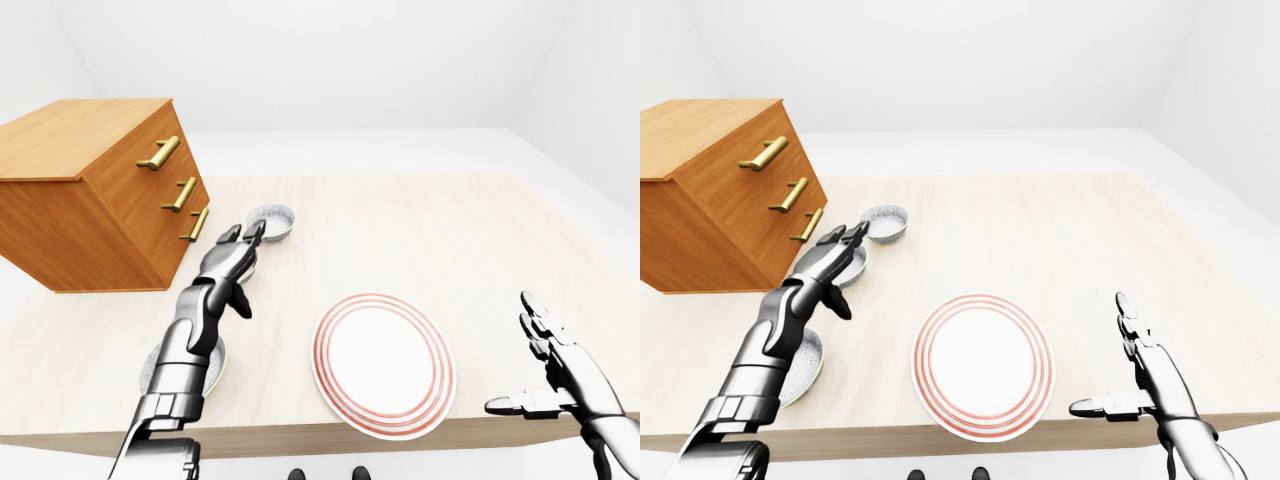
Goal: Put the bowl in the middle on the plate.
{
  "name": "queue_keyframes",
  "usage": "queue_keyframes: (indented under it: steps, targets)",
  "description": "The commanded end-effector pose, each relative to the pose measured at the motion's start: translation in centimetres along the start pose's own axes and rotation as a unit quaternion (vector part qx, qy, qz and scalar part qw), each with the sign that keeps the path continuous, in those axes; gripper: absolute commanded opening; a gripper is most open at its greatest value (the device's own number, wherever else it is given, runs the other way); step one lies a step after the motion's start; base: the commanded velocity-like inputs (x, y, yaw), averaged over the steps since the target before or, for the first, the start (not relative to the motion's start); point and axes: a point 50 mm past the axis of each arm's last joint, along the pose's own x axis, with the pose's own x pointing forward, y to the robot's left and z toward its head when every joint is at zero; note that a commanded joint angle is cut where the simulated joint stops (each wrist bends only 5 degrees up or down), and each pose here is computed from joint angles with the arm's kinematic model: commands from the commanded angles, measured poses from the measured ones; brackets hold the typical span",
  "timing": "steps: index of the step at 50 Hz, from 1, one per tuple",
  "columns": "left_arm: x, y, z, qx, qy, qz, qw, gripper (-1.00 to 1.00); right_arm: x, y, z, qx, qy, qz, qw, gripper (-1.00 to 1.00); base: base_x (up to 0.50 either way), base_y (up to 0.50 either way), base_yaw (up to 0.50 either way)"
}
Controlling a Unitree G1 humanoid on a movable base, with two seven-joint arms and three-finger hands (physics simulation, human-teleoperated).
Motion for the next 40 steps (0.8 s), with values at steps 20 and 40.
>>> queue_keyframes:
  steps: [20,40]
  targets:
    - [-0.02,-0.6,-0.03,0.079,0.015,0.006,0.997,1.0,0.07,0.03,-0.01,0.0,0.0,0.001,1.0,1.0,0.0,0.0,0.0]
    - [-0.16,-1.04,0.23,0.12,0.018,0.018,0.992,1.0,0.04,0.0,-0.12,0.002,0.002,0.001,1.0,1.0,0.0,0.0,0.0]
